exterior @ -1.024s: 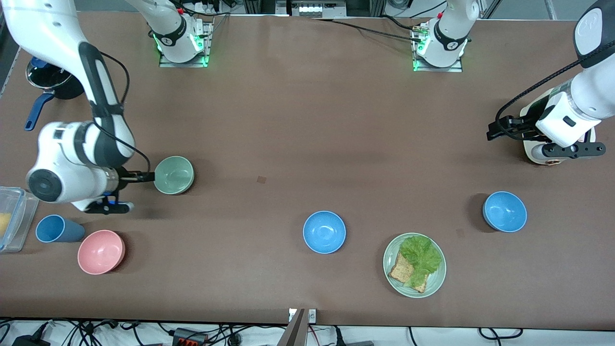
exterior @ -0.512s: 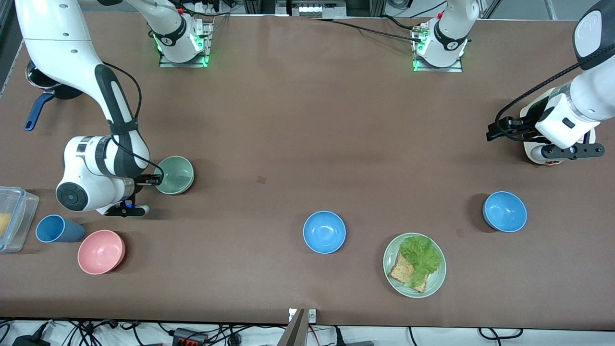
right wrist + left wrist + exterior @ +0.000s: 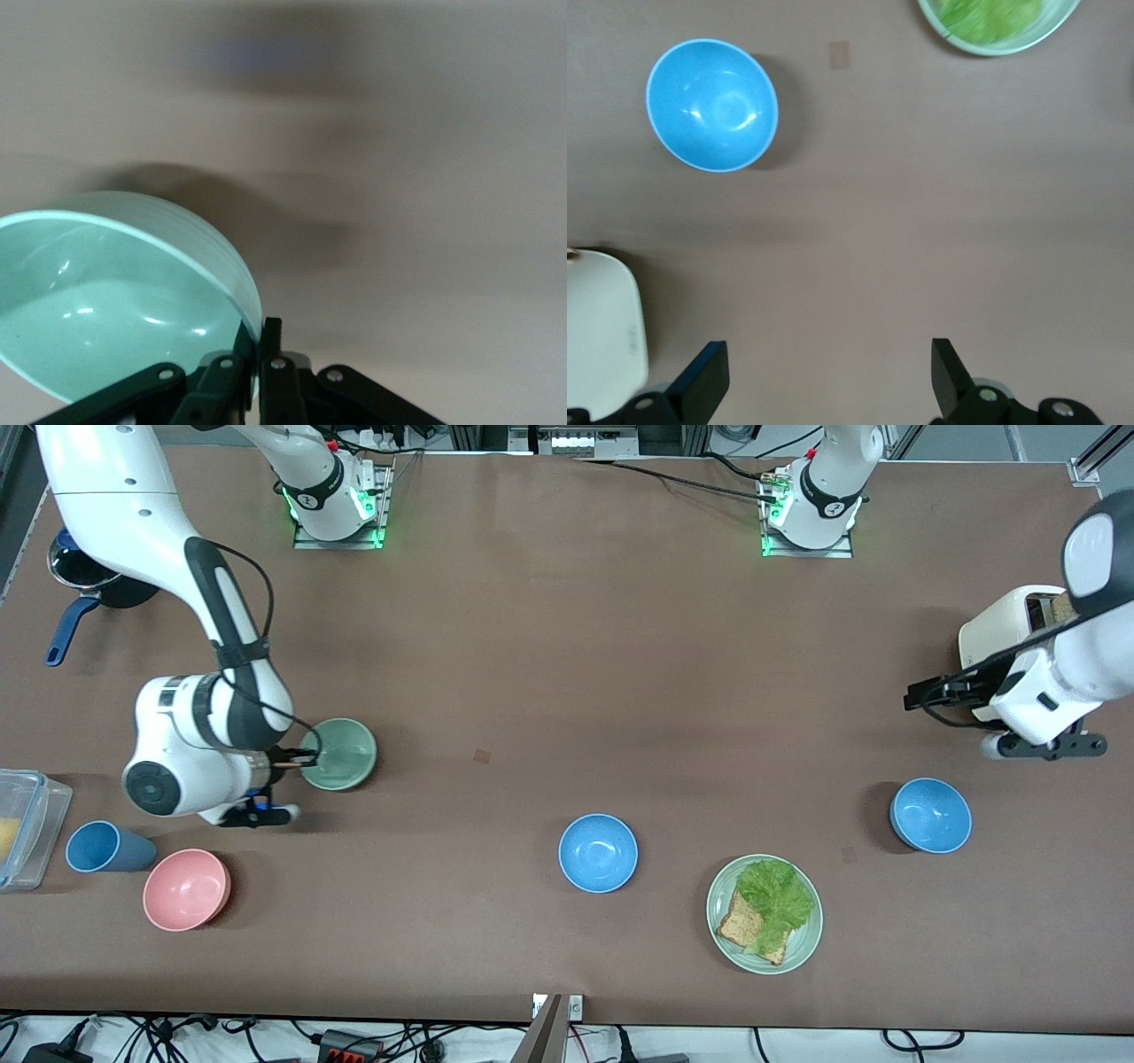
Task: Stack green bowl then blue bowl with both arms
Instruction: 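Carry the green bowl to mid-table while the left gripper reaches the blue bowl, then release the green bowl with the right gripper while the left gripper grasps the blue bowl, then lift the blue bowl with the left gripper and carry it toward the green bowl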
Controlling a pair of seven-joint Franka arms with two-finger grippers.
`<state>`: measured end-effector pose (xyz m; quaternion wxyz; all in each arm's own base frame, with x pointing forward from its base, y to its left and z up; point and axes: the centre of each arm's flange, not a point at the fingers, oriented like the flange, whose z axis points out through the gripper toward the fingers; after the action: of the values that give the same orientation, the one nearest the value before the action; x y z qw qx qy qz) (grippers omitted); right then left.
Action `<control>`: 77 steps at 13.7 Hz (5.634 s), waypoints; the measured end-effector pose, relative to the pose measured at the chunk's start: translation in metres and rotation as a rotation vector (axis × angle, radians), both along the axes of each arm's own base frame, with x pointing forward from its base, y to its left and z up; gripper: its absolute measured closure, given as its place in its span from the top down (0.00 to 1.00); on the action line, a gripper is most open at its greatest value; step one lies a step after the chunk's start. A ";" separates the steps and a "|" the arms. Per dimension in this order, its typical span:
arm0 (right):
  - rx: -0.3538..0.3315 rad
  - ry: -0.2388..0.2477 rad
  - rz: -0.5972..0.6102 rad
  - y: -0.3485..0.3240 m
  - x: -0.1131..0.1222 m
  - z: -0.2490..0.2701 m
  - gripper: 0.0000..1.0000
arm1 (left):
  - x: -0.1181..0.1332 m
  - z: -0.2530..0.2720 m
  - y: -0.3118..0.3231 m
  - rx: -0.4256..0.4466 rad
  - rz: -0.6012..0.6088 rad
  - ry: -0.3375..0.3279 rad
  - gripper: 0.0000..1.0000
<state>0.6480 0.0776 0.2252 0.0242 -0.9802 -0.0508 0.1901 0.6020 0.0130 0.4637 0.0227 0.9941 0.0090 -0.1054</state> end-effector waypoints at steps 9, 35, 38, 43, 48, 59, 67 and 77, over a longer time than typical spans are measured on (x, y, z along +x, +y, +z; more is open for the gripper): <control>0.061 -0.003 0.074 0.274 -0.069 0.033 0.04 | 0.052 -0.161 0.106 0.042 -0.143 -0.085 1.00; -0.072 -0.362 -0.320 0.100 -0.007 0.264 1.00 | 0.099 -0.204 0.138 -0.077 -0.370 -0.171 0.05; -0.068 -0.382 -0.306 0.033 0.000 0.286 1.00 | 0.106 -0.168 0.128 -0.094 -0.385 -0.150 0.05; -0.075 -0.408 -0.278 -0.049 -0.009 0.323 1.00 | 0.112 -0.145 0.100 -0.126 -0.423 -0.150 0.05; -0.078 -0.369 -0.252 -0.122 -0.034 0.351 1.00 | 0.111 -0.141 0.072 -0.161 -0.427 -0.123 0.05; -0.064 -0.396 -0.193 -0.111 -0.064 0.362 1.00 | 0.101 -0.107 -0.134 -0.187 -0.206 -0.062 0.05; -0.085 -0.415 -0.148 -0.112 -0.067 0.359 1.00 | 0.046 -0.120 -0.304 -0.110 -0.014 0.006 0.05; -0.082 -0.407 -0.130 -0.104 -0.068 0.357 1.00 | -0.046 -0.144 -0.403 -0.098 0.069 0.027 0.05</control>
<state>0.5801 -0.0261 0.5819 -0.0143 -0.9997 0.0165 -0.0116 0.5558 -0.3898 0.3200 0.0748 0.9894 0.0386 -0.1182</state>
